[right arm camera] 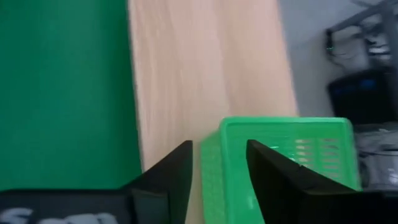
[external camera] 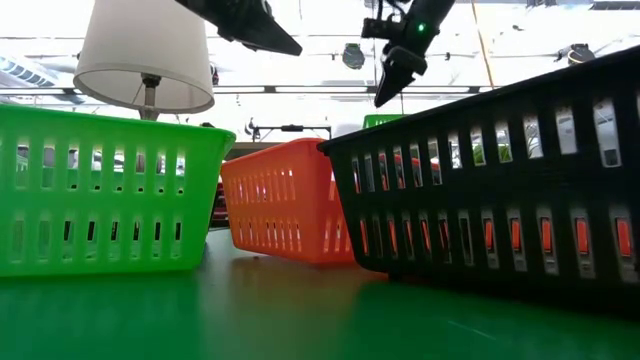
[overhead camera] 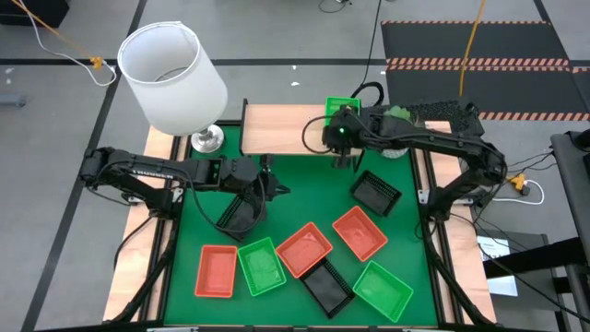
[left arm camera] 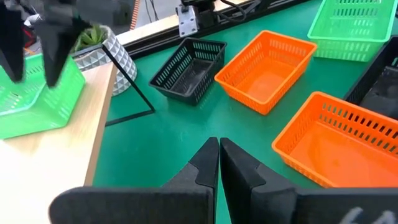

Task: Stack baskets on shelf by color
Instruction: Put the top green basket on the shelf

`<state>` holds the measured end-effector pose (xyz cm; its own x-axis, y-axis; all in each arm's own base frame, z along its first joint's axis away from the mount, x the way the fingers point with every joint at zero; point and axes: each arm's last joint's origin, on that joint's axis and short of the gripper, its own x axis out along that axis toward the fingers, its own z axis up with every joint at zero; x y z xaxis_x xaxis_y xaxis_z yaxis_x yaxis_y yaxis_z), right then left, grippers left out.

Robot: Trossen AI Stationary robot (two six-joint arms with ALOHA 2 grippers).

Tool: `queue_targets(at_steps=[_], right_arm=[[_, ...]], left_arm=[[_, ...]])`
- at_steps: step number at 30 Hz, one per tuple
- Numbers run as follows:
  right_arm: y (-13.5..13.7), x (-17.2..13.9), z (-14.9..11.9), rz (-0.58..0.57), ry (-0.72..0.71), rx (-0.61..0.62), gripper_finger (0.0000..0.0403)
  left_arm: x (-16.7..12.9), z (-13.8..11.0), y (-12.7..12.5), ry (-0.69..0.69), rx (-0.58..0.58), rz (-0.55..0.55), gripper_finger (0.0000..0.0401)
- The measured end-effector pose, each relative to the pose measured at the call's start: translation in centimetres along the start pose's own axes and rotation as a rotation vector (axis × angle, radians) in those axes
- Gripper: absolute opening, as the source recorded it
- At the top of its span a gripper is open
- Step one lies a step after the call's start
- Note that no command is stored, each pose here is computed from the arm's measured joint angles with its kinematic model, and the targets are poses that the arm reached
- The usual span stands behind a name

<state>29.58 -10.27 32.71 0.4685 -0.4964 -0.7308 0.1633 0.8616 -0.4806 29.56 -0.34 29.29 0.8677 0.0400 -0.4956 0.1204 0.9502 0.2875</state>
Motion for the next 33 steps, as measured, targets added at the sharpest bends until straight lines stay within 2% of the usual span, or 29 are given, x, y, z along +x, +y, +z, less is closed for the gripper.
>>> queue_targets(at_steps=[8, 11, 18, 24, 33], right_arm=[[1.6, -1.9, 1.3, 0.013, -0.120, -0.040, 0.0146], [0.9, -1.2, 1.7, -0.028, -0.181, 0.004, 0.0129], [0.2, 1.8, 0.6, -0.047, -0.277, 0.053, 0.0062], [0.7, 4.0, -1.4, -0.061, -0.243, 0.063, 0.0005], [1.2, 4.8, -2.4, -0.132, -0.158, 0.040, 0.0010]], left_arm=[[0.0, -0.1, 0.0, 0.010, 0.007, -0.003, 0.0019], [0.0, 0.0, 0.0, 0.005, 0.006, -0.002, 0.0019], [0.0, 0.0, -0.2, 0.004, -0.021, -0.006, 0.0019], [0.0, 0.0, -0.2, 0.004, -0.048, -0.007, 0.0019], [0.0, 0.0, -0.2, 0.004, -0.046, -0.007, 0.0019]])
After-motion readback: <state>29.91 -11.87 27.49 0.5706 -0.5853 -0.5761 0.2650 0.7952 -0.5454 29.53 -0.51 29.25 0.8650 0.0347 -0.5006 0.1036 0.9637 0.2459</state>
